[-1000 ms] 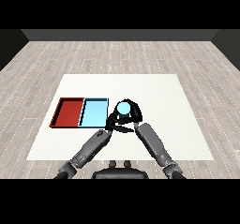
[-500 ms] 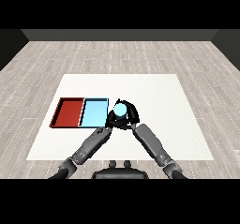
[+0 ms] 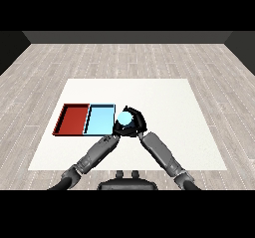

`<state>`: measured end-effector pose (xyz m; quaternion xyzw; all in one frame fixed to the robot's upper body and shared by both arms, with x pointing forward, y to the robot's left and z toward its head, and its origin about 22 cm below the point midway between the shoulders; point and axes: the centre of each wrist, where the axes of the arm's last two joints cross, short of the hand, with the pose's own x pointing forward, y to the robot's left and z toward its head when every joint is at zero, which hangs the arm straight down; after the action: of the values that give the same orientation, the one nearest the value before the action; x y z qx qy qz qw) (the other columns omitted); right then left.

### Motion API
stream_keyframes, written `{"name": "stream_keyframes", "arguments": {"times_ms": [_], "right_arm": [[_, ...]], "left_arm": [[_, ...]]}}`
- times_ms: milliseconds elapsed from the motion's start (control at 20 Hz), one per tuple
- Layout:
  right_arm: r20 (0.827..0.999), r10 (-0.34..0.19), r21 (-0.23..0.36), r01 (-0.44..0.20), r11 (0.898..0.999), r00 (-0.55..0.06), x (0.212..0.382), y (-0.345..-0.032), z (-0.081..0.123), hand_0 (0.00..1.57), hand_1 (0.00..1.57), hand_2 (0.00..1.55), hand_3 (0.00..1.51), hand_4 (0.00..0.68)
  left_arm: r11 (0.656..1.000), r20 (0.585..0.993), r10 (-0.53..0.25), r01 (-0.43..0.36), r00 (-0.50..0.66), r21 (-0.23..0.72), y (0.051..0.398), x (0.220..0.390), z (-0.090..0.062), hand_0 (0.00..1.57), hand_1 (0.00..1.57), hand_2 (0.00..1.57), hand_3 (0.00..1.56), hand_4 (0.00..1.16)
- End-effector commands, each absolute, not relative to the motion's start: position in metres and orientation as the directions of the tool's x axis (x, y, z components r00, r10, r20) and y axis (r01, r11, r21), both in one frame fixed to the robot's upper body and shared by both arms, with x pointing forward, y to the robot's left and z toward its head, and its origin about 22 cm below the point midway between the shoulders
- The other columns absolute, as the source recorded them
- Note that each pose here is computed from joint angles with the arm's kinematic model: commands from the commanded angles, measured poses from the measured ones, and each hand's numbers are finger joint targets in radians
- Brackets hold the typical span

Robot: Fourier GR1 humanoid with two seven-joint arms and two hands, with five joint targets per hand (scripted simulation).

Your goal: Pick the blue can and put it in the blue box

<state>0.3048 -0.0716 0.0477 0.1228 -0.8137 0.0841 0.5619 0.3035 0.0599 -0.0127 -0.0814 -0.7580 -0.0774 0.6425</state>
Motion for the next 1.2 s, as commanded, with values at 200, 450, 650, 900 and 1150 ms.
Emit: {"name": "stream_keyframes", "arguments": {"times_ms": [200,450,650,900,1150], "right_arm": [[0.934,-0.154,0.047,-0.314,0.948,-0.324,0.305,-0.063,0.065,1.43,1.43,1.46,1.38,0.524],[0.935,-0.153,0.04,-0.333,0.942,-0.321,0.298,-0.059,0.051,1.42,1.42,1.46,1.38,0.531],[0.935,-0.156,0.053,-0.309,0.95,-0.32,0.3,-0.074,0.049,1.43,1.43,1.46,1.38,0.531],[0.944,-0.063,-0.031,-0.279,0.96,-0.324,0.308,-0.065,0.05,0.0,0.0,0.0,0.0,0.0],[0.943,-0.063,-0.029,-0.27,0.962,-0.326,0.307,-0.065,0.048,0.0,0.0,0.0,0.0,0.0]], "left_arm": [[0.992,0.992,-0.017,0.119,-0.122,0.032,0.041,0.302,-0.015,1.57,1.57,1.57,1.48,1.14],[0.994,0.991,-0.024,0.098,-0.129,0.037,0.052,0.303,-0.01,1.57,1.57,1.55,1.46,1.14],[0.995,0.989,-0.037,0.091,-0.143,0.05,0.051,0.323,0.005,1.57,1.57,1.56,1.47,1.14],[0.996,0.986,-0.047,0.069,-0.162,0.059,0.054,0.314,-0.007,1.57,1.57,1.56,1.47,1.14],[0.995,0.983,-0.054,0.072,-0.178,0.068,0.063,0.324,-0.011,1.57,1.57,1.56,1.47,1.14]]}}
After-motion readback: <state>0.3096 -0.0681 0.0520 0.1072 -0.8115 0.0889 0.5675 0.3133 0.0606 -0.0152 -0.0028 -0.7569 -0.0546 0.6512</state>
